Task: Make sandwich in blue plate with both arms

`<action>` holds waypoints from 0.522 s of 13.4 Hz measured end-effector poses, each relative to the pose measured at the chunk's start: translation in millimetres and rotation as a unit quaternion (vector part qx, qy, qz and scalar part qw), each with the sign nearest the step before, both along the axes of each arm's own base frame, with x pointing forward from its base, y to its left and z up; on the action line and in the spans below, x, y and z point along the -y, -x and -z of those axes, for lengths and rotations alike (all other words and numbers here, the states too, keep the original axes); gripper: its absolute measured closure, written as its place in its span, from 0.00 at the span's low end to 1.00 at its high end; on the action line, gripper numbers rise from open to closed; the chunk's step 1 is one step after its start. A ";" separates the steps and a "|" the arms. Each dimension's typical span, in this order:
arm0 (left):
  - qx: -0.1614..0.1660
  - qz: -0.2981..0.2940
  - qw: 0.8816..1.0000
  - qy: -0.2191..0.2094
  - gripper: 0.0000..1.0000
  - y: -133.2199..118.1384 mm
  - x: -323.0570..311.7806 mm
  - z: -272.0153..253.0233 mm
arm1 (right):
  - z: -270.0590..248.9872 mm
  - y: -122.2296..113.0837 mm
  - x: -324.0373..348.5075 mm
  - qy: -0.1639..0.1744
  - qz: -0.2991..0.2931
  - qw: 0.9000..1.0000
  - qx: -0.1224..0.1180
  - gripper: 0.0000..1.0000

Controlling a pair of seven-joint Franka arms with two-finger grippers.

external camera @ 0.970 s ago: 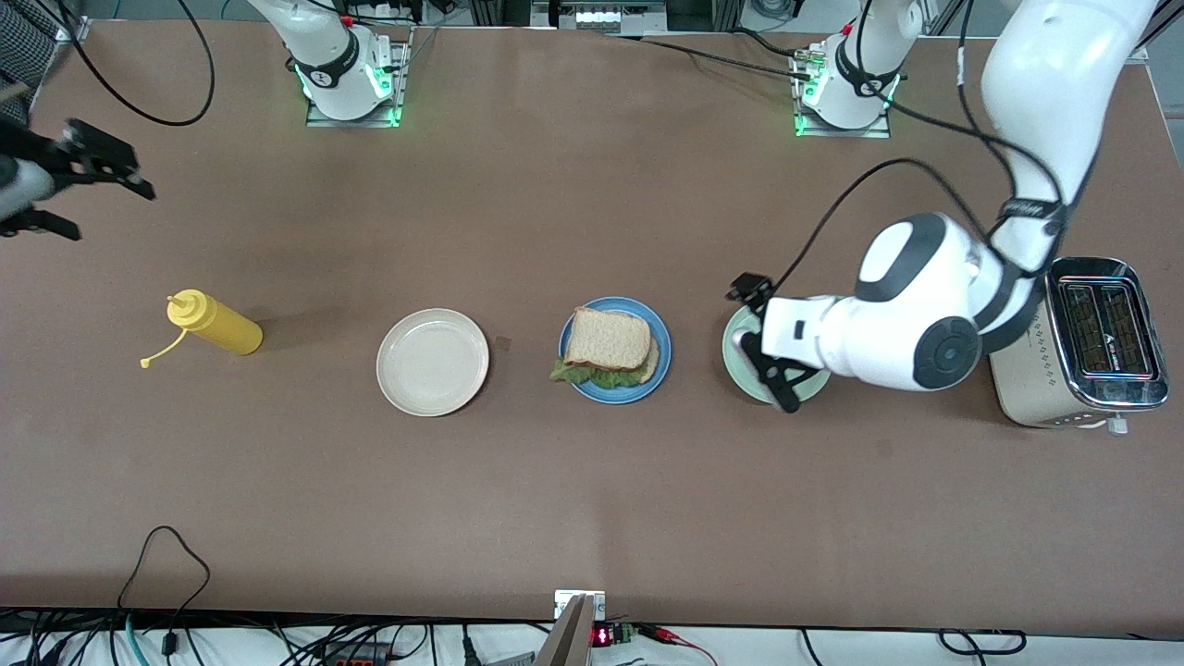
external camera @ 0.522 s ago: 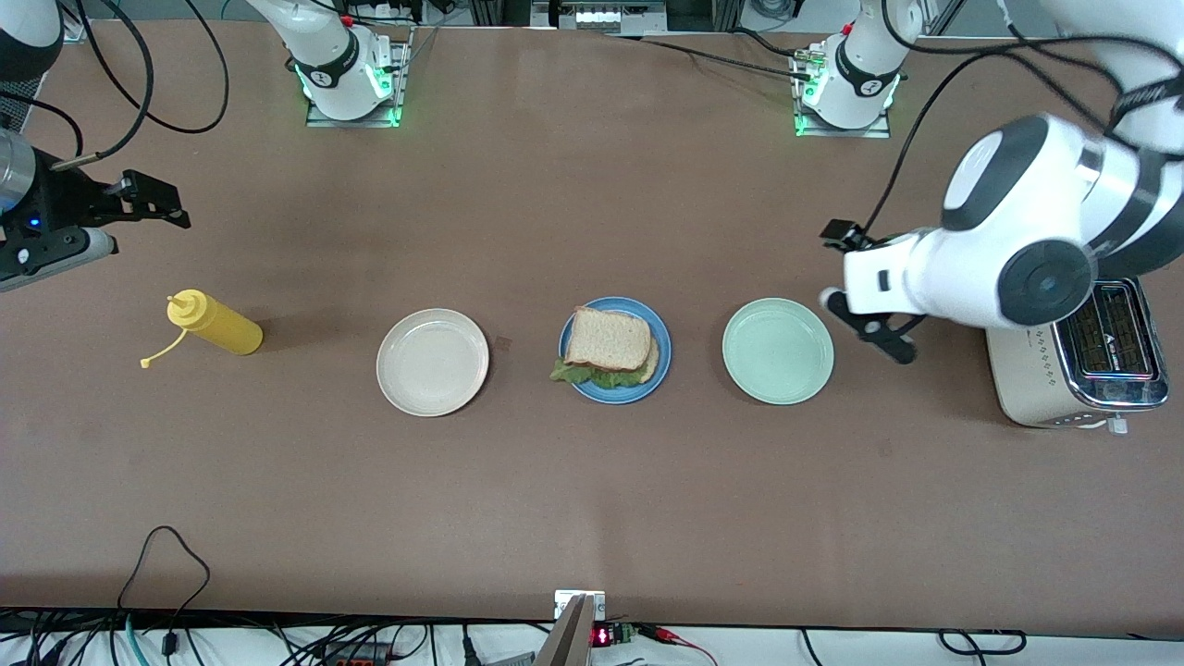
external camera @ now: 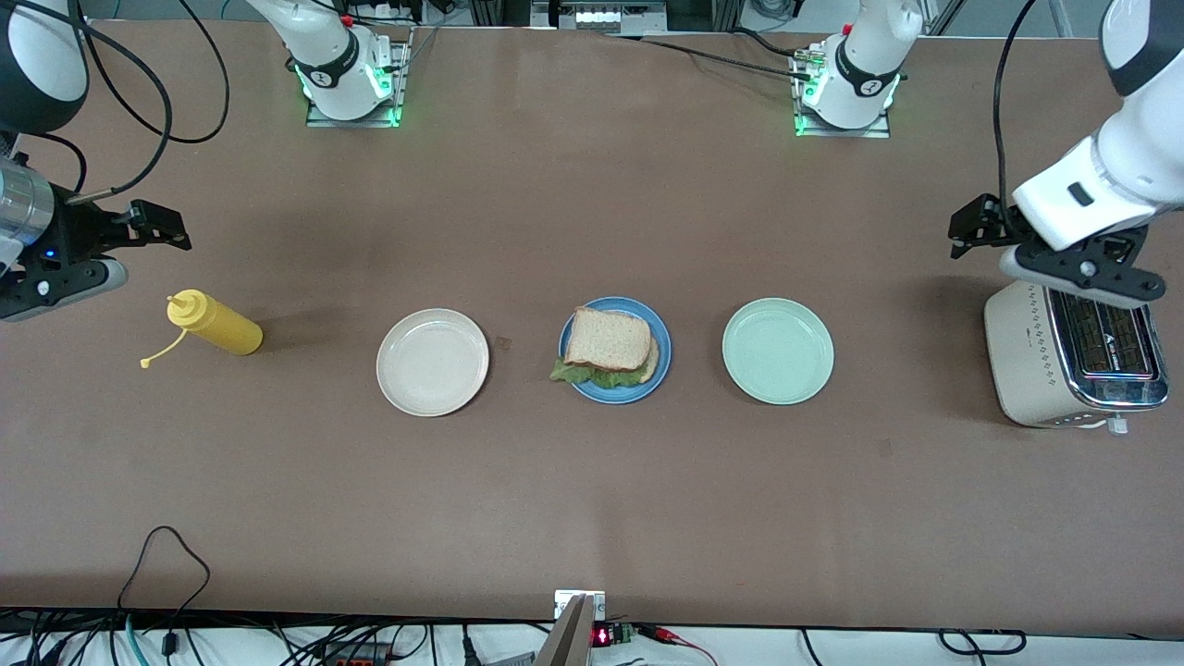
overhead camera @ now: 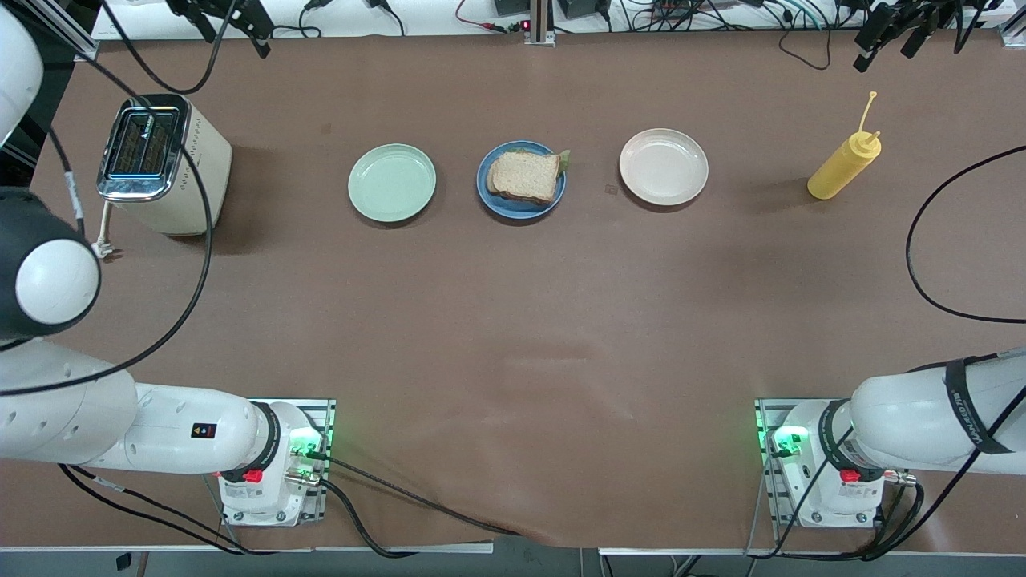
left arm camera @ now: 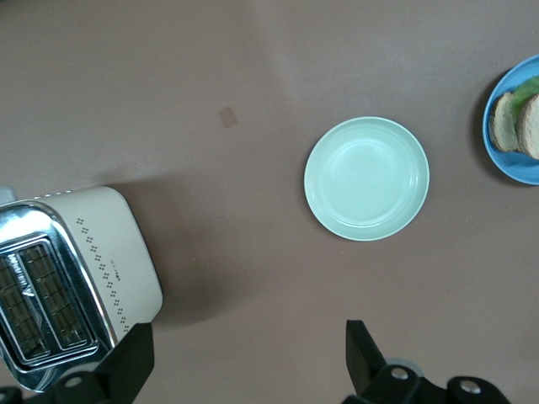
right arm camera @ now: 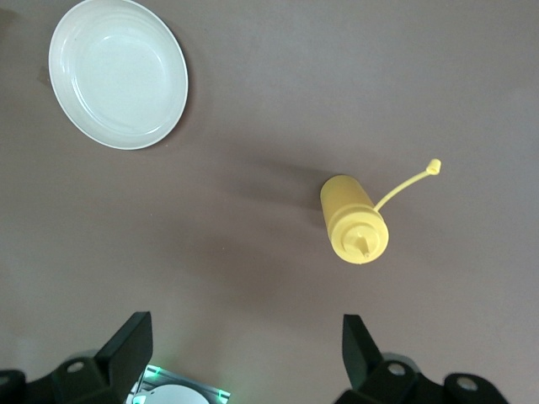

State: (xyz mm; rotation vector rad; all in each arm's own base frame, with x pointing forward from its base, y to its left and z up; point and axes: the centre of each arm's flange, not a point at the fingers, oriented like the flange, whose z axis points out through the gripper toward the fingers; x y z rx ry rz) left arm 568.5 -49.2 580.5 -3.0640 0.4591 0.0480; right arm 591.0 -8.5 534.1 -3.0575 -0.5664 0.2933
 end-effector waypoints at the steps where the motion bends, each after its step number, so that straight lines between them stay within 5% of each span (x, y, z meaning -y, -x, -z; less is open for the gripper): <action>1: 0.002 -0.002 1.000 0.000 0.00 5.9 -0.7 -1.0 | 0.1 -1.1 -3.9 0.002 -0.002 1.000 0.002 0.00; 7: -0.002 -0.012 1.000 0.000 0.00 12.5 3.2 2.2 | -4.2 1.8 -10.9 0.010 0.002 1.000 0.006 0.00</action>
